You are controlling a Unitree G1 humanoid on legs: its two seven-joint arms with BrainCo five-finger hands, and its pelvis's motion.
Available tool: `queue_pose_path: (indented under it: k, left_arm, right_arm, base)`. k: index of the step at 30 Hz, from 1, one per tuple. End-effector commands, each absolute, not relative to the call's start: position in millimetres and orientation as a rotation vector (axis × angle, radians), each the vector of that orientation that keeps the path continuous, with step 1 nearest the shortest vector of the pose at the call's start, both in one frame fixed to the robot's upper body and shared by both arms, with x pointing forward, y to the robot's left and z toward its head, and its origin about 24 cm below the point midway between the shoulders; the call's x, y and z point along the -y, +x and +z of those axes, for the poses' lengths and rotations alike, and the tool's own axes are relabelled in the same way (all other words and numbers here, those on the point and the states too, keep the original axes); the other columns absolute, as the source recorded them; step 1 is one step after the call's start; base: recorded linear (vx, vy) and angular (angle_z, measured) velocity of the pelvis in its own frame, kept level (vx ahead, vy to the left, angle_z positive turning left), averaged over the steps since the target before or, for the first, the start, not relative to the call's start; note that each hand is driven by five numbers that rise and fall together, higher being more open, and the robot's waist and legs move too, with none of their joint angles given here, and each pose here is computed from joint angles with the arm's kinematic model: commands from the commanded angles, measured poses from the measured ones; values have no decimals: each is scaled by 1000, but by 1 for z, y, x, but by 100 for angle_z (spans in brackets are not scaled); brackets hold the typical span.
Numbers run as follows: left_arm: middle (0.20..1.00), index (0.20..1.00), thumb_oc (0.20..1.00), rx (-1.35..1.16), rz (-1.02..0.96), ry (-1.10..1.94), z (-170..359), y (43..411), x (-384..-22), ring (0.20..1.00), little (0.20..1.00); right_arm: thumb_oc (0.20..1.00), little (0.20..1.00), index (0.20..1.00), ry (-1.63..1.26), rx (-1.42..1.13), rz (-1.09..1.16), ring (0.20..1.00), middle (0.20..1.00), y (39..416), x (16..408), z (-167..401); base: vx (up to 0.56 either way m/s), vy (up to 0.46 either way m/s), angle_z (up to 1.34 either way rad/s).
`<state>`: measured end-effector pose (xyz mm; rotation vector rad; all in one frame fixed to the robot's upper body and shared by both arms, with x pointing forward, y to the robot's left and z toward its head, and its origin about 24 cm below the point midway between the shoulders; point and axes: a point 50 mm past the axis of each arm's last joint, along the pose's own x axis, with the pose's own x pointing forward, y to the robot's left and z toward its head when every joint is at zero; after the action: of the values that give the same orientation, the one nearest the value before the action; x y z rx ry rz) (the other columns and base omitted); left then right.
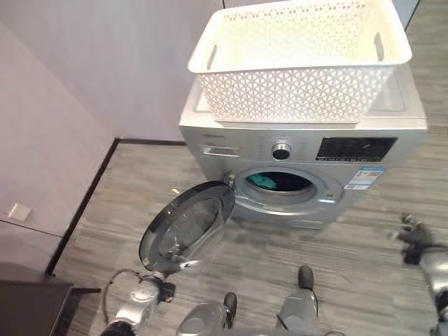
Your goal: Grab the laundry basket,head to the washer,open it,put in the laundry and shut it.
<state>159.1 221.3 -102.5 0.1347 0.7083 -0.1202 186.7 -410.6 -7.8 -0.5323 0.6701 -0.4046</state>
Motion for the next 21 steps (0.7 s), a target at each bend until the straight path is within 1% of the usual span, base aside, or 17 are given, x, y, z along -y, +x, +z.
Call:
queue_pose_path:
  k: [1,3,4,6,8,13,16,20,21]
  left_arm:
    - [1000,1000,1000,-684,-97,103,-90,142,-244,1000,1000]
    - [1000,1000,1000,-750,-83,81,-98,125,-248,1000,1000]
    - [1000,1000,1000,-751,-42,73,-95,122,-257,1000,1000]
    - [1000,1000,1000,-752,-8,72,-93,117,-264,1000,1000]
    - [1000,1000,1000,-764,-15,17,-95,111,-260,1000,1000]
    - [1000,1000,1000,-761,8,-18,-96,117,-257,1000,1000]
    - [1000,1000,1000,-788,27,33,-104,122,-257,1000,1000]
    - [1000,1000,1000,-765,30,92,-104,144,-253,1000,1000]
    - [1000,1000,1000,-764,30,92,-104,145,-253,1000,1000]
  right_arm:
    - [1000,1000,1000,-500,-841,-280,1000,1000,159,386,-50]
    - [1000,1000,1000,-532,-885,-234,1000,1000,150,383,-57]
    - [1000,1000,1000,-528,-937,-182,1000,1000,138,373,-69]
    - [1000,1000,1000,-548,-940,-157,1000,1000,135,370,-70]
    - [1000,1000,1000,-539,-961,-127,1000,1000,126,361,-80]
    - [1000,1000,1000,-515,-974,-107,1000,1000,129,338,-96]
    - [1000,1000,1000,-531,-1030,-92,1000,1000,118,331,-107]
    - [1000,1000,1000,-548,-1087,-99,1000,1000,106,330,-114]
    - [1000,1000,1000,-548,-1086,-99,1000,1000,106,330,-114]
  base:
    - [-53,242,-36]
    - [-102,132,-75]
    - [-166,79,-74]
    - [-205,2,-13]
    - [-204,-108,-1]
    - [-242,-180,-12]
    - [-268,-211,38]
    - [-236,-112,75]
    - [-163,-47,76]
